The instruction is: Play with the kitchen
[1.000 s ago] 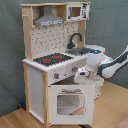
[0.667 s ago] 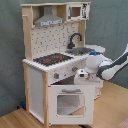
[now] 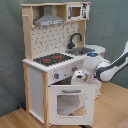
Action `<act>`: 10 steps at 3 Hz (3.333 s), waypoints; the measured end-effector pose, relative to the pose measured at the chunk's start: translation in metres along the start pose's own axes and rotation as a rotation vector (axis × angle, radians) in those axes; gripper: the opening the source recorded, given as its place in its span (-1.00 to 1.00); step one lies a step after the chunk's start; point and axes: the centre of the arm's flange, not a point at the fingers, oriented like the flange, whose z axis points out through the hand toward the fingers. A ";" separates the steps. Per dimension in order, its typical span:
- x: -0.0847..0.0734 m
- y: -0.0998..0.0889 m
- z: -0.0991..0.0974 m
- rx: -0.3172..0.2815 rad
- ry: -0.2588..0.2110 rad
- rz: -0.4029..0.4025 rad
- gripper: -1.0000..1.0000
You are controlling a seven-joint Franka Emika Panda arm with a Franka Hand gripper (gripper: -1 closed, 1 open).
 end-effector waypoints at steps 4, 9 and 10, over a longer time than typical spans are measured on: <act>0.037 -0.001 -0.008 -0.055 0.005 0.050 1.00; 0.017 0.015 -0.066 -0.256 -0.181 0.046 1.00; 0.016 0.010 -0.081 -0.303 -0.234 0.037 1.00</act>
